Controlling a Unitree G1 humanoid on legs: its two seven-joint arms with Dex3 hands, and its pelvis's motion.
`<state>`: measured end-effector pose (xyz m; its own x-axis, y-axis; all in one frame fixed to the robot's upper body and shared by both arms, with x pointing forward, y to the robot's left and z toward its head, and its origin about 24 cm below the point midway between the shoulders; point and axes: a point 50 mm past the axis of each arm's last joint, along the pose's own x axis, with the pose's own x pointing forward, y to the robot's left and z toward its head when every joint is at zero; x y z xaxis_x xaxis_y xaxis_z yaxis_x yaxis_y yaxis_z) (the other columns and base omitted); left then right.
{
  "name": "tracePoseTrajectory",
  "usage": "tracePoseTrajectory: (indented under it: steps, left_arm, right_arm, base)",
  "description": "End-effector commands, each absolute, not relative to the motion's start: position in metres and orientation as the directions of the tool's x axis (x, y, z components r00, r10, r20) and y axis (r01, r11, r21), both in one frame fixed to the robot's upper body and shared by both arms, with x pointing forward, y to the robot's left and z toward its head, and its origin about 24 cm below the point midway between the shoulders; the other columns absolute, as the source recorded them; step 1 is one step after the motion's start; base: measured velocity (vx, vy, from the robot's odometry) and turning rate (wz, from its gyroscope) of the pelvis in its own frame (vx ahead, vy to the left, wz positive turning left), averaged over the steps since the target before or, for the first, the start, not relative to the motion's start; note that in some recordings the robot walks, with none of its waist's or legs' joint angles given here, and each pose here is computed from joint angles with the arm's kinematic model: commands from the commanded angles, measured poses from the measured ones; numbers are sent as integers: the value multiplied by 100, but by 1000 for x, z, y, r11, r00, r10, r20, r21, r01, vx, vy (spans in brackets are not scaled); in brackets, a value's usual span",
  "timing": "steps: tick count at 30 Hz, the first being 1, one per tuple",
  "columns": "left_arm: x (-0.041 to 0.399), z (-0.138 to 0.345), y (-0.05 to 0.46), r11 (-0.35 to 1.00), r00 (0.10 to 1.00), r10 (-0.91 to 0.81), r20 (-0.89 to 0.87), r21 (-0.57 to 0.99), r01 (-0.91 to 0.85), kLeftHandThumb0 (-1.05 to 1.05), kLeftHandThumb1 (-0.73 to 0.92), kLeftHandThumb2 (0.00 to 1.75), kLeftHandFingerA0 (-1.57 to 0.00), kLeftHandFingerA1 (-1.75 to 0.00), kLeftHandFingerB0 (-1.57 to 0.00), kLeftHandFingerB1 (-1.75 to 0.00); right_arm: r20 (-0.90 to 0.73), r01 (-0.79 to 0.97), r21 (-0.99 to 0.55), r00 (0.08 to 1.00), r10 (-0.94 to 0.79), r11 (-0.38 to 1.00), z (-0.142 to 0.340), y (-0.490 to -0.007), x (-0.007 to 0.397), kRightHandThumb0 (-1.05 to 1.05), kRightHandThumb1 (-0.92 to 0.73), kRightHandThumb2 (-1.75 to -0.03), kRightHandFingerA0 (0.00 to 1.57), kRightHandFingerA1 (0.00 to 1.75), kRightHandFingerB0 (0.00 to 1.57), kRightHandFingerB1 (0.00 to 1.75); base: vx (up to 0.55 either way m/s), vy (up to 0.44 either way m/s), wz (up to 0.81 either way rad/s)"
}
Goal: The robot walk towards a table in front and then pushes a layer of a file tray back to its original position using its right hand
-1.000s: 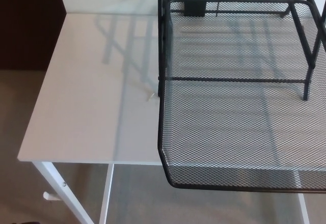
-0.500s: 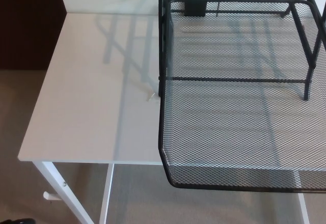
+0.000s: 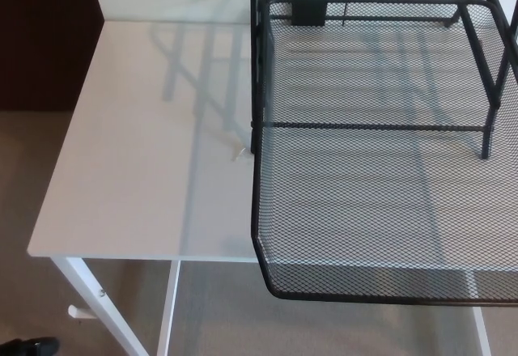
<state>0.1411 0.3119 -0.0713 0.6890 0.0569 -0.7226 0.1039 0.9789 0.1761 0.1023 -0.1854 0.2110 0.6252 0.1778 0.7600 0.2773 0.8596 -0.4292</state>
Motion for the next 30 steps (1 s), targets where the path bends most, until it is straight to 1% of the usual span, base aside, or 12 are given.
tracePoseTrajectory:
  steps: [1, 2, 5, 7, 8, 12, 13, 18, 22, 24, 25, 30]
  left_arm:
    - [150, -64, 315, 971, 687, 79, -723, 211, 110, -4, 67, 58, -52, -46, -34, -37]
    - [151, -64, 316, 972, 689, 76, -721, 208, 111, -3, 68, 58, -52, -46, -34, -37]
    - [155, -63, 316, 971, 690, 73, -720, 209, 116, 0, 69, 58, -51, -46, -35, -37]
    - [157, -62, 315, 974, 695, 64, -716, 197, 114, 2, 69, 59, -51, -47, -34, -38]
    - [158, -61, 315, 974, 697, 59, -715, 194, 116, 2, 50, 90, -44, -61, -22, -50]
    - [161, -60, 315, 977, 700, 48, -712, 180, 117, 2, 50, 90, -44, -62, -21, -50]
    - [163, -59, 315, 976, 702, 47, -710, 181, 117, 2, 50, 90, -44, -62, -22, -50]
    - [165, -58, 315, 974, 708, 47, -705, 190, 124, 1, 48, 89, -44, -61, -22, -50]
    - [168, -56, 315, 969, 718, 47, -694, 206, 135, 1, 46, 87, -47, -62, -24, -51]
    - [170, -56, 316, 975, 715, 49, -698, 189, 117, 3, 47, 88, -46, -62, -24, -51]
    - [170, -56, 315, 974, 715, 48, -698, 192, 122, 4, 67, 57, -53, -48, -36, -38]
    - [171, -55, 315, 971, 715, 44, -698, 200, 135, 6, 69, 59, -50, -47, -35, -38]
  right_arm:
    - [513, 186, -804, 698, 500, 565, 178, -154, 112, -60, -39, -72, 3, 49, 11, 41]
    - [505, 183, -810, 700, 504, 558, 176, -152, 112, -60, -41, -52, 0, 51, 15, 33]
    - [439, 135, -849, 718, 540, 512, 167, -143, 113, -64, -36, -52, 0, 39, 9, 34]
    - [419, 126, -863, 722, 551, 490, 165, -140, 113, -61, -26, -64, 0, 29, 5, 35]
    - [400, 114, -872, 725, 560, 476, 163, -138, 113, -44, -25, -75, 0, 35, 1, 36]
    - [348, 83, -897, 739, 576, 434, 157, -133, 115, -44, -22, -74, 0, 39, 0, 32]
    - [330, 69, -902, 746, 578, 426, 154, -132, 116, -66, -32, -54, 0, 43, 3, 30]
    - [298, 47, -912, 758, 580, 406, 148, -128, 119, -56, -27, -59, 1, 42, 4, 26]
    - [233, 5, -933, 771, 593, 359, 137, -123, 123, -42, -29, -49, 0, 43, 4, 31]
    - [219, -1, -938, 774, 594, 347, 133, -121, 125, -43, -25, -56, 1, 43, 6, 28]
    - [215, -6, -938, 775, 595, 346, 131, -120, 126, -40, -25, -54, 4, 44, 7, 28]
    - [160, -41, -951, 782, 602, 306, 117, -116, 130, -31, -29, -50, 5, 40, 8, 28]
  base:
    - [0, 0, 0]
    - [0, 0, 0]
    - [0, 0, 0]
    - [0, 0, 0]
    - [0, 0, 0]
    - [0, 0, 0]
    - [0, 0, 0]
    - [0, 0, 0]
    - [0, 0, 0]
    - [0, 0, 0]
    - [0, 0, 0]
    - [0, 0, 0]
